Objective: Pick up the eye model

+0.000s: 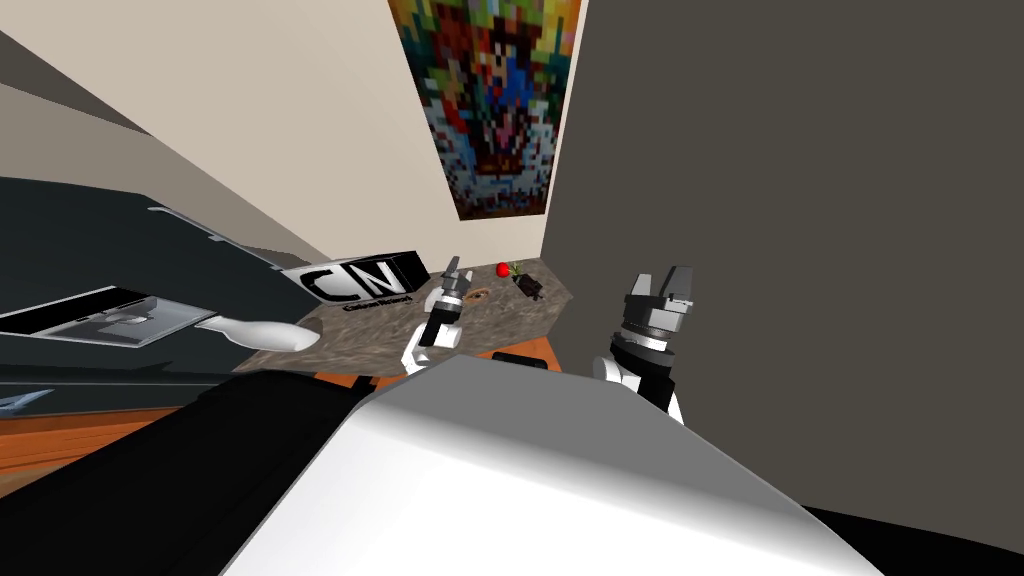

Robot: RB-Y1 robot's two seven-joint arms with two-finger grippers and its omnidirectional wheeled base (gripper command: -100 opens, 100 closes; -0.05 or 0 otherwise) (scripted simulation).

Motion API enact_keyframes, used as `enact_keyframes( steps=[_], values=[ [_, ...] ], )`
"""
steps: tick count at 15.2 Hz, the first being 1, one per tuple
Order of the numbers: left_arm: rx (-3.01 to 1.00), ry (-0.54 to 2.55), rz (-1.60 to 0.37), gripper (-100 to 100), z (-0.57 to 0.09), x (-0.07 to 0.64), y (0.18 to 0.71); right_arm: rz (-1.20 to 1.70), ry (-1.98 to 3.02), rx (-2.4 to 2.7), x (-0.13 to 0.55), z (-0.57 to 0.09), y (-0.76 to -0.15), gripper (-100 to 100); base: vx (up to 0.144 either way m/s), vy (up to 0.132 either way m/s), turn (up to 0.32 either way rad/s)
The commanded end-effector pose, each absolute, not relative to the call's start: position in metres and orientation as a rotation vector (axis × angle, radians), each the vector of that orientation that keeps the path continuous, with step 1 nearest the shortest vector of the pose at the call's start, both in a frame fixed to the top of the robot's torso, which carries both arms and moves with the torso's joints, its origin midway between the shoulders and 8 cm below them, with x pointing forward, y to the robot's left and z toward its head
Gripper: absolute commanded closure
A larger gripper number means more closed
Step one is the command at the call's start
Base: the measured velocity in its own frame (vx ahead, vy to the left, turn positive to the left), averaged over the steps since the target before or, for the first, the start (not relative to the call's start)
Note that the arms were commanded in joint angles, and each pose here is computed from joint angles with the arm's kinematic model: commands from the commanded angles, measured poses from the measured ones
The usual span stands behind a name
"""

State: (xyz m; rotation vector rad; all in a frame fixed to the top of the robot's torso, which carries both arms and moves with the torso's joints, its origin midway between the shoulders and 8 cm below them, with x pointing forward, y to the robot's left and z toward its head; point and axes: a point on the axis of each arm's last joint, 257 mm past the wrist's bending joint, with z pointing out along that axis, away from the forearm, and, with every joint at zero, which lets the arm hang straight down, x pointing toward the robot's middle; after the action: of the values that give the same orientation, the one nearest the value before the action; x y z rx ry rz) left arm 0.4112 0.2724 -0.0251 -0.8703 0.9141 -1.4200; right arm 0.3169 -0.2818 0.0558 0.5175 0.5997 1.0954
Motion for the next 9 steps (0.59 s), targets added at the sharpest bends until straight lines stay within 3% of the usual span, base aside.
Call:
enact_keyframes(
  steps=[1,9],
  values=[
    [-0.913,0.937,-1.429,-100,-0.032,0.418,0.272,1.095,0.6,0.518,0.317,0.056,-0.282,0,0.012,-0.015,-0.012],
    [-1.028,0.998,-1.421,-100,-0.055,0.432,0.277,1.095,0.6,0.518,0.317,0.056,-0.282,0,0.013,-0.015,-0.011]
  ],
)
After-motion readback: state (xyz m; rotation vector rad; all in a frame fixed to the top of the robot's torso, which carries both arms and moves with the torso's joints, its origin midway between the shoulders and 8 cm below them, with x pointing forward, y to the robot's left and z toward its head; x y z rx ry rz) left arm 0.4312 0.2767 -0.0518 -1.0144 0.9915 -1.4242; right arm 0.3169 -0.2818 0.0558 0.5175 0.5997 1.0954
